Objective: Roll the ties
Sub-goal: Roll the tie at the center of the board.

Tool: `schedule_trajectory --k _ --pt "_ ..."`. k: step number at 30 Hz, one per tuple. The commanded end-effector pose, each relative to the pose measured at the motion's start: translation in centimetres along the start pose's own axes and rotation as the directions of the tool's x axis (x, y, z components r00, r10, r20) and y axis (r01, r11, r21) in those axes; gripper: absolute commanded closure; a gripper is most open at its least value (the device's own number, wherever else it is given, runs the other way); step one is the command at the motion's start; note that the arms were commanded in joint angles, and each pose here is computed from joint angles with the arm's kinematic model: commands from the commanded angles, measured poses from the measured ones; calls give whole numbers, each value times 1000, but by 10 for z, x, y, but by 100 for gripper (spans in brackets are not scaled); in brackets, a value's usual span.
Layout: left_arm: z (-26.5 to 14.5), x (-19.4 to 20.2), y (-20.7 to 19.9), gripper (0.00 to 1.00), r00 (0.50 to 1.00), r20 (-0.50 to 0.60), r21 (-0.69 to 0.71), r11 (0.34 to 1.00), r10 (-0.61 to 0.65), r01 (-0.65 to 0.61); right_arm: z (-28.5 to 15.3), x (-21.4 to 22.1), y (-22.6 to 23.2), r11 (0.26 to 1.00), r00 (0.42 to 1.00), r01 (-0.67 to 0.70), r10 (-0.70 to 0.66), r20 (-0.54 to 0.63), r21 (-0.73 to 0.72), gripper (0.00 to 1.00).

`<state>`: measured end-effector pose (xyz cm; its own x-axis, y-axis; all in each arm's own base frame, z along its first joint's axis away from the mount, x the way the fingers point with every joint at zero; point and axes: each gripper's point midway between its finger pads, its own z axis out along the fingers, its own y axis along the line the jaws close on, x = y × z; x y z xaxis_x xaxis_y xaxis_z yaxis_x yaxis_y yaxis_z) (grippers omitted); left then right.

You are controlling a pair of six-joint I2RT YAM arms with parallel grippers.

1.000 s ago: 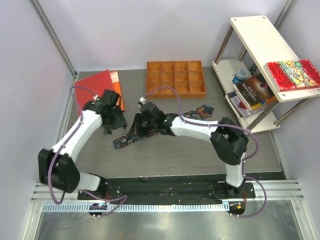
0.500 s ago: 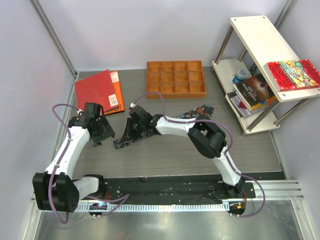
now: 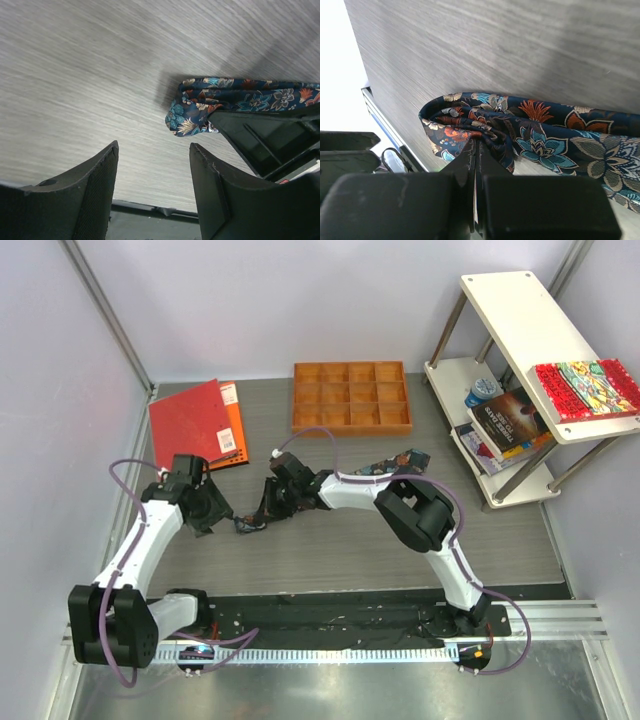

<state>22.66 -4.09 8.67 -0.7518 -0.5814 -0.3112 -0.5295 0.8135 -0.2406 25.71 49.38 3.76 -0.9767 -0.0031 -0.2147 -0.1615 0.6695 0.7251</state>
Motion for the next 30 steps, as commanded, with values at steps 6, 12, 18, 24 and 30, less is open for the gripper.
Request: schedule_trajectory --k 6,12,18,24,30 --pt "7 -1 -17 43 998 56 104 994 -34 28 -6 -7 10 998 999 42 -41 18 -54 99" --pt "10 1 -15 43 994 90 126 991 -64 52 -13 -12 18 996 999 46 -45 19 -77 99" --pt "5 0 -18 44 987 139 190 980 -83 56 -19 -17 25 995 999 50 -48 20 -87 99" --pt "3 -2 -20 45 979 177 229 972 -99 57 -26 -20 33 995 998 65 -63 24 -80 99" --pt "3 -2 -19 46 978 186 230 972 -100 56 -37 -24 43 993 997 78 -75 33 -83 95"
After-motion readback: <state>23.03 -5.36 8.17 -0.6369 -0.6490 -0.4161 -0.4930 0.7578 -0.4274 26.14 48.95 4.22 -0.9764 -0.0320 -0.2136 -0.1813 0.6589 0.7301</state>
